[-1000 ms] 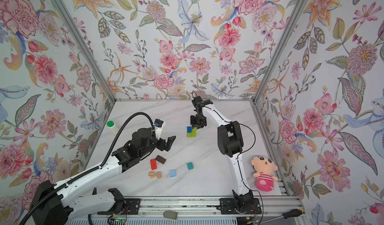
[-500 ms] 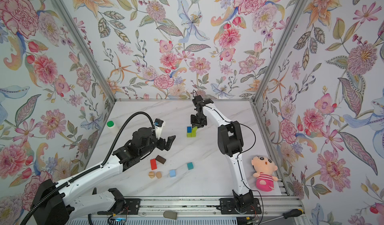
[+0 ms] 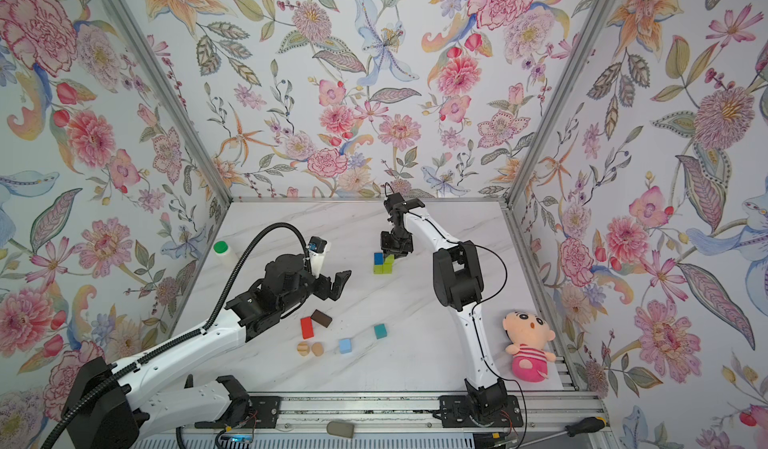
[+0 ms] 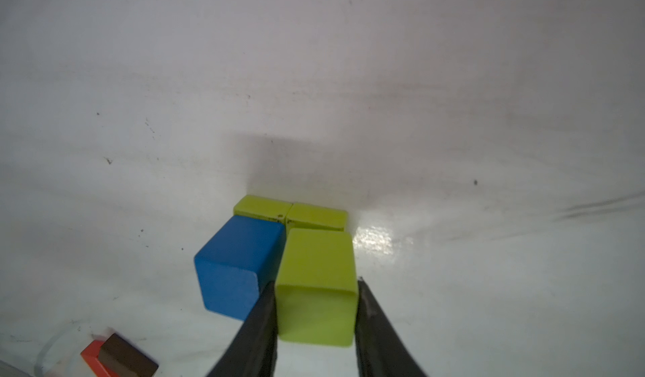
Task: Build the wood block tower
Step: 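Carry the lime-green cube onto the bars beside the blue cube, then lower the lime-green cube next to the blue cube and adjust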
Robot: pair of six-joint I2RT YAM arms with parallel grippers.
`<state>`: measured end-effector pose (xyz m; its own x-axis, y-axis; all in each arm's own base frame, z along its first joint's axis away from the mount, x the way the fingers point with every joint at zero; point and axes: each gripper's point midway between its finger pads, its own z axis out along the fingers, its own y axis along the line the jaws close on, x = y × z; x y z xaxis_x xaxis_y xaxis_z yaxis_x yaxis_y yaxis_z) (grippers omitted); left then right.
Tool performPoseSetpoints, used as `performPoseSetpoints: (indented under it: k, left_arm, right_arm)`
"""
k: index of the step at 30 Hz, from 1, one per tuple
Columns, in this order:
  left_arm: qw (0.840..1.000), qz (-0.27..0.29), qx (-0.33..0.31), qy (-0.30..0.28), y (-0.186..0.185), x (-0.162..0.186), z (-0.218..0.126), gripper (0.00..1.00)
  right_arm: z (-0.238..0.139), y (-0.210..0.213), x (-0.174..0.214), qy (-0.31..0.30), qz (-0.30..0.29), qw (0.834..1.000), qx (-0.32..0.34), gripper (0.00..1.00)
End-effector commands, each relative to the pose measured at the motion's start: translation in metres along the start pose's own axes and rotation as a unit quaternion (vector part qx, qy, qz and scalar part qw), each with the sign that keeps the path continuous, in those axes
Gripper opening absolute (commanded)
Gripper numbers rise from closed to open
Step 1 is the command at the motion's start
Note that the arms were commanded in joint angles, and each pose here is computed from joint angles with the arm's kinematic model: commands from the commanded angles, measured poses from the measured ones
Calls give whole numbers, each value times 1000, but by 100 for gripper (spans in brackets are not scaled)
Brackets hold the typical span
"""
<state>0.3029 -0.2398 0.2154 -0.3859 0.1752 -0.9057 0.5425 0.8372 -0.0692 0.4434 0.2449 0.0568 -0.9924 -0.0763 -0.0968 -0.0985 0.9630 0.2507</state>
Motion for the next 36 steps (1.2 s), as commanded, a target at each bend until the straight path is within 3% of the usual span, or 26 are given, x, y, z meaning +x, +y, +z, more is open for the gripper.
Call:
performPoseSetpoints:
  k: [1, 31, 36]
  left_arm:
    - [1000, -6, 3, -20, 2, -17, -3, 99]
    - [999, -3, 17, -32, -1, -23, -5, 99]
    - [999, -3, 16, -35, 0, -22, -8, 99]
  right_arm:
    - [0, 0, 0, 7, -1, 1000, -4, 40]
    - [-39, 8, -16, -42, 6, 999, -12, 60]
    - [-46, 12, -16, -53, 5, 999, -4, 96]
